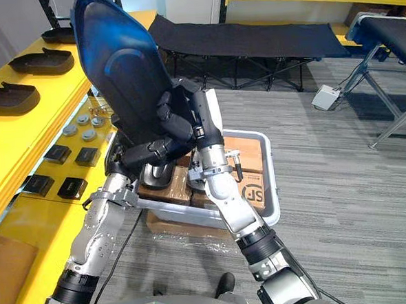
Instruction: Walk over and take three plastic housings, then place them on the shelf
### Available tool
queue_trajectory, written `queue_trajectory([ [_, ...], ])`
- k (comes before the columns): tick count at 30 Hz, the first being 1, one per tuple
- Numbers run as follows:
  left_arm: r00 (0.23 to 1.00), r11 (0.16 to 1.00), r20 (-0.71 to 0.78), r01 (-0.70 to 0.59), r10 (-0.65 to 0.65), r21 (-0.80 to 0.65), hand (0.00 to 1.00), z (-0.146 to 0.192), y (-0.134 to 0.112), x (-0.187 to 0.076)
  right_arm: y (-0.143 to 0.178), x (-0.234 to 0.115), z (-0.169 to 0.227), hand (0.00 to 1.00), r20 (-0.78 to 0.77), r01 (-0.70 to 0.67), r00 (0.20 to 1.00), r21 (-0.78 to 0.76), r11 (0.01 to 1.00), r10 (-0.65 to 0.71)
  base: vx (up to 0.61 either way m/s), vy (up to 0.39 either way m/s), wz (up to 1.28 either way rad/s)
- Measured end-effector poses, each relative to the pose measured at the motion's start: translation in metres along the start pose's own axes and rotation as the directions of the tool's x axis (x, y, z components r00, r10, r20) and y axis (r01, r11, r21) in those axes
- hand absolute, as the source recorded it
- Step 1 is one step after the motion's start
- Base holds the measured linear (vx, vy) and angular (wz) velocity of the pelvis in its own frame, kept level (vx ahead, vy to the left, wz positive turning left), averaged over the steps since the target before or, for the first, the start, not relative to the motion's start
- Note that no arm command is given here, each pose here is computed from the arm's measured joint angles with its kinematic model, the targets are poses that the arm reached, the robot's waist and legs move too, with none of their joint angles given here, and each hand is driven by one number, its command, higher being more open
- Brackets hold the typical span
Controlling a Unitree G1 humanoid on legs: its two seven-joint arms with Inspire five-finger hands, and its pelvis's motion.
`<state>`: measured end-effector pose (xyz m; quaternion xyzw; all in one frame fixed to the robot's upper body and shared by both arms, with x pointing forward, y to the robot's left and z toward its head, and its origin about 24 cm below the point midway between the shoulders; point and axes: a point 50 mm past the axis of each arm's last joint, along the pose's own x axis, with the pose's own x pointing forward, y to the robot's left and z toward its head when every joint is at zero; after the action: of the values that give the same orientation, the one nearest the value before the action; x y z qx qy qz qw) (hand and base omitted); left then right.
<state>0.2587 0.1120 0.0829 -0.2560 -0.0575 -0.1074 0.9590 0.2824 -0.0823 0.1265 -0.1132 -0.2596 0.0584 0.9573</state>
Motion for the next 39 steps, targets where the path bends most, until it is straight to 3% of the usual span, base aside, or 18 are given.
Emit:
queue_trajectory([
  [8, 0.988, 0.993, -0.101, 0.113, -0.115, -0.027, 0.00, -0.014, -0.002, -0.003, -0.004, -0.014, -0.010, 0.00, -0.043, 0.015, 0.999, -0.002, 1.000, -0.015, -0.01, 0.041, 0.01],
  [25, 0.986, 0.994, -0.129, 0.097, -0.102, -0.046, 0.00, -0.019, 0.002, -0.004, -0.003, -0.034, -0.014, 0.00, -0.055, 0.023, 0.998, 0.054, 0.998, -0.020, -0.01, 0.018, 0.00],
  [26, 0.987, 0.994, -0.128, 0.095, -0.100, -0.046, 0.00, -0.019, 0.002, -0.004, -0.003, -0.034, -0.014, 1.00, -0.056, 0.022, 0.998, 0.054, 0.998, -0.019, -0.01, 0.037, -0.01],
  [29, 0.989, 0.996, -0.118, 0.083, -0.086, -0.032, 0.00, -0.018, 0.002, -0.004, -0.002, -0.034, -0.014, 1.00, -0.057, 0.018, 0.998, 0.055, 0.998, -0.014, 0.00, 0.023, -0.01],
  [34, 0.999, 0.990, -0.033, -0.004, 0.009, 0.139, 0.00, -0.009, 0.006, -0.002, 0.011, -0.048, -0.018, 1.00, -0.103, -0.020, 0.994, 0.088, 0.996, 0.029, 0.00, 0.017, 0.00],
  [39, 0.982, 0.932, 0.170, -0.137, 0.083, 0.335, 0.00, 0.018, 0.007, -0.004, 0.027, -0.064, -0.021, 1.00, -0.153, -0.049, 0.986, 0.143, 0.988, 0.071, 0.00, 0.000, 0.00],
])
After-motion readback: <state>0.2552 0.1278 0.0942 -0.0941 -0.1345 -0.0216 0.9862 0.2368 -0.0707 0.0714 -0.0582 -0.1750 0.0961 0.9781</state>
